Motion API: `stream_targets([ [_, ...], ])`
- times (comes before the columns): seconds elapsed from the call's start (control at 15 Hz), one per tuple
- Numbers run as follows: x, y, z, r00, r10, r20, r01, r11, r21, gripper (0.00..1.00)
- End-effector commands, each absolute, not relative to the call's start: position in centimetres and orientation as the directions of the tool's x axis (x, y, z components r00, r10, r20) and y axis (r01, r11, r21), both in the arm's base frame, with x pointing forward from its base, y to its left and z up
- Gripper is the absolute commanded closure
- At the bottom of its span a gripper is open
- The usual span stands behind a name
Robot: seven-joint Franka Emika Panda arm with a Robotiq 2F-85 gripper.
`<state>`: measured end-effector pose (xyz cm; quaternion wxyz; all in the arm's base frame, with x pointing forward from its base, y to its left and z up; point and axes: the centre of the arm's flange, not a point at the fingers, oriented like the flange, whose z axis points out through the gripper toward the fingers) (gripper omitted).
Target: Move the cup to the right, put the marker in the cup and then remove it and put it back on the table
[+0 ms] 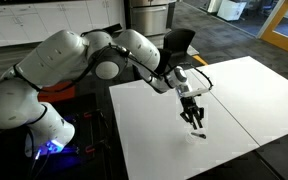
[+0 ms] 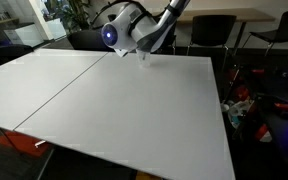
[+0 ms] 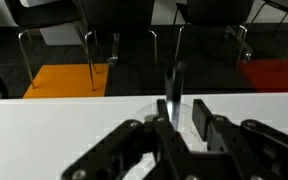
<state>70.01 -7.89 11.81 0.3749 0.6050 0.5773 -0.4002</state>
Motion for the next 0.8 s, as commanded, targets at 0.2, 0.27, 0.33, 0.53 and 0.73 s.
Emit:
stream_targets([
  [0.2,71.1,-8.1,13.0,0.091,0.411,-0.907,0.994,-0.088,0.06,0.12],
  [0.27,70.8,-7.9,13.6,0.099,0.409,-0.907,0.994,-0.088,0.069,0.06],
  [0.33,70.5,-7.7,14.2,0.117,0.406,-0.907,0.992,-0.093,0.086,0.0],
  [0.53,69.8,-7.2,16.3,0.176,0.407,-0.896,0.984,-0.113,0.142,0.0],
  [0.73,69.4,-7.0,19.3,0.25,0.424,-0.871,0.967,-0.148,0.206,0.0],
])
